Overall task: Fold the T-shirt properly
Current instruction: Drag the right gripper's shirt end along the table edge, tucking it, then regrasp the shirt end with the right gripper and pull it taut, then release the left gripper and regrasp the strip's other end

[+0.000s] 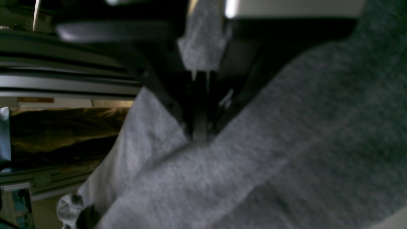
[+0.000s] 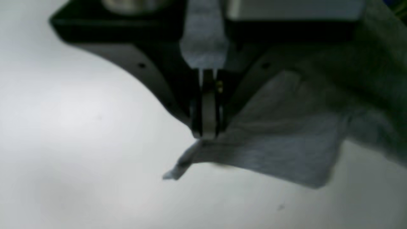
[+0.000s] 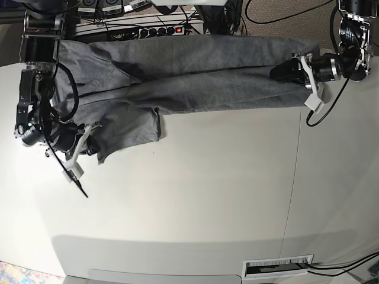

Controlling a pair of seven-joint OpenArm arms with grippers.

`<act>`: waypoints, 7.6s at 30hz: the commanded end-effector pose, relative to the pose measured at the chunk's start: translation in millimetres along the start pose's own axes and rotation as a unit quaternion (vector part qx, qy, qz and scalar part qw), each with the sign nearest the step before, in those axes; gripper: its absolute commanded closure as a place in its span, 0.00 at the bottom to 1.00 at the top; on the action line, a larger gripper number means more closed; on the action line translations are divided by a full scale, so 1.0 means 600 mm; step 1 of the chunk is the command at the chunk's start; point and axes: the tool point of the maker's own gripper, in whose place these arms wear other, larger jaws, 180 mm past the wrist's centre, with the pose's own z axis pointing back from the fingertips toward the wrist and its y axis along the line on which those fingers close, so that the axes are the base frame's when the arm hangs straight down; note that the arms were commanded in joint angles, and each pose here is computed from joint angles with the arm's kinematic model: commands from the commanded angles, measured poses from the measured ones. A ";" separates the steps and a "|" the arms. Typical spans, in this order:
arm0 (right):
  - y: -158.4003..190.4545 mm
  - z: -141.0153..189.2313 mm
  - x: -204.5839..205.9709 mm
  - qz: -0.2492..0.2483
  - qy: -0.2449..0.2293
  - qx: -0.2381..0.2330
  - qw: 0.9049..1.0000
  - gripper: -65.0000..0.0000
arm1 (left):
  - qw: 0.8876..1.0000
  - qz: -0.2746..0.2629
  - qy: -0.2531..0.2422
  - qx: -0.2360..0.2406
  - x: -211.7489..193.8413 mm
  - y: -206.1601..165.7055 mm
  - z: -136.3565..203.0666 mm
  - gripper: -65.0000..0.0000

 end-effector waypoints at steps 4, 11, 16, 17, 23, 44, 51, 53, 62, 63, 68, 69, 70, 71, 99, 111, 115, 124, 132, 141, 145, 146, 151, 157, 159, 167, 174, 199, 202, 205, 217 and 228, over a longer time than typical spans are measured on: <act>0.002 0.050 0.007 0.023 -0.032 -0.021 0.999 1.00 | 1.000 -0.003 0.005 0.008 0.001 0.005 0.007 1.00; 0.022 0.128 -0.038 0.026 -0.049 -0.052 0.997 1.00 | 1.000 -0.005 0.008 0.012 -0.001 0.007 0.007 1.00; 0.034 0.187 -0.069 0.042 -0.042 -0.090 0.994 1.00 | 1.000 -0.007 0.000 0.014 0.004 0.009 0.007 1.00; 0.038 0.197 -0.074 0.045 -0.040 -0.095 0.994 1.00 | 1.000 -0.007 0.000 0.016 0.004 0.010 0.007 1.00; 0.060 0.219 -0.110 0.054 -0.011 -0.099 0.994 1.00 | 1.000 -0.009 0.003 0.019 0.002 0.011 0.007 1.00; 0.039 0.222 -0.113 0.070 -0.022 -0.149 0.986 0.71 | 1.000 -0.009 -0.007 0.019 0.008 0.011 0.007 1.00; 0.062 0.206 -0.083 0.044 -0.083 -0.121 0.988 0.77 | 1.000 -0.010 -0.011 0.018 0.013 0.011 0.008 1.00; 0.073 0.188 -0.094 0.037 -0.074 -0.104 0.991 0.92 | 1.000 -0.007 -0.017 0.013 0.016 0.008 0.008 1.00; 0.079 0.086 -0.160 0.056 -0.026 -0.082 0.995 1.00 | 1.000 -0.006 -0.018 0.011 0.017 0.007 0.008 1.00; 0.076 0.076 -0.165 0.055 -0.022 -0.082 0.995 1.00 | 1.000 -0.006 -0.018 0.011 0.017 0.007 0.008 1.00; 0.050 0.042 -0.171 0.031 -0.014 -0.079 0.996 1.00 | 1.000 -0.011 -0.016 0.016 0.018 0.010 0.008 1.00; 0.045 0.037 -0.170 0.027 -0.013 -0.080 0.996 1.00 | 1.000 -0.013 -0.016 0.017 0.021 0.010 0.008 1.00; 0.040 0.031 -0.169 0.023 -0.013 -0.080 0.996 1.00 | 1.000 -0.016 -0.018 0.017 0.025 0.011 0.008 1.00; 0.035 0.027 -0.169 0.019 -0.013 -0.081 0.996 1.00 | 0.999 -0.018 -0.021 0.016 0.031 0.010 0.008 1.00; 0.003 0.025 -0.038 -0.013 -0.070 -0.059 0.996 1.00 | 0.997 -0.053 -0.050 0.032 0.086 0.019 0.009 1.00; 0.138 0.072 -0.127 0.047 -0.002 -0.009 0.999 1.00 | 0.997 -0.052 -0.047 0.034 0.081 0.020 0.009 1.00; 0.129 0.073 -0.141 0.063 0.003 -0.033 0.997 1.00 | 0.997 -0.052 -0.046 0.034 0.080 0.020 0.009 1.00; 0.069 0.020 -0.211 -0.010 0.009 -0.046 0.999 1.00 | 0.997 -0.052 -0.046 0.034 0.080 0.020 0.009 1.00; 0.013 -0.016 -0.223 -0.067 0.013 -0.058 0.996 1.00 | 0.997 -0.052 -0.047 0.034 0.081 0.020 0.009 1.00; -0.010 -0.019 -0.169 -0.065 -0.016 -0.065 0.996 1.00 | 0.996 -0.054 -0.074 0.021 0.109 0.011 0.013 1.00; -0.008 -0.019 -0.176 -0.067 -0.004 -0.063 0.996 1.00 | 0.997 -0.052 -0.052 -0.008 0.115 -0.005 0.014 0.94; -0.008 -0.019 -0.176 -0.067 -0.004 -0.063 0.996 1.00 | 0.997 -0.051 -0.049 -0.018 0.117 -0.011 0.015 0.87; -0.009 -0.019 -0.176 -0.067 -0.005 -0.063 0.996 1.00 | 0.998 -0.038 -0.041 -0.039 0.112 -0.022 0.027 0.66; -0.009 -0.019 -0.176 -0.067 -0.005 -0.063 0.996 1.00 | 0.997 -0.031 -0.069 0.024 0.117 0.022 0.078 0.66; -0.009 -0.019 -0.176 -0.067 -0.005 -0.063 0.996 1.00 | 0.995 -0.024 -0.085 0.049 0.117 0.038 0.104 0.66; -0.009 -0.019 -0.176 -0.067 -0.005 -0.063 0.996 1.00 | 0.985 0.048 -0.082 0.145 0.069 0.098 0.175 0.66; -0.008 -0.019 -0.177 -0.067 -0.004 -0.063 0.996 1.00 | 0.979 0.082 -0.058 0.180 0.019 0.116 0.182 0.60; -0.008 -0.019 -0.180 -0.068 0.002 -0.062 0.996 1.00 | 0.985 0.091 -0.059 0.131 0.024 0.084 0.216 0.60; -0.007 -0.019 -0.179 -0.070 0.000 -0.061 0.996 1.00 | 0.988 0.088 -0.054 0.112 0.018 0.072 0.210 0.60; -0.005 -0.020 -0.177 -0.072 -0.003 -0.058 0.996 1.00 | 0.989 0.086 -0.045 0.111 0.008 0.067 0.209 0.60; -0.005 -0.020 -0.177 -0.073 -0.003 -0.057 0.996 1.00 | 0.993 0.021 -0.080 0.089 0.035 0.022 0.188 0.44; -0.005 -0.020 -0.177 -0.073 -0.003 -0.057 0.996 1.00 | 0.991 0.036 -0.050 0.118 -0.007 0.039 0.125 0.44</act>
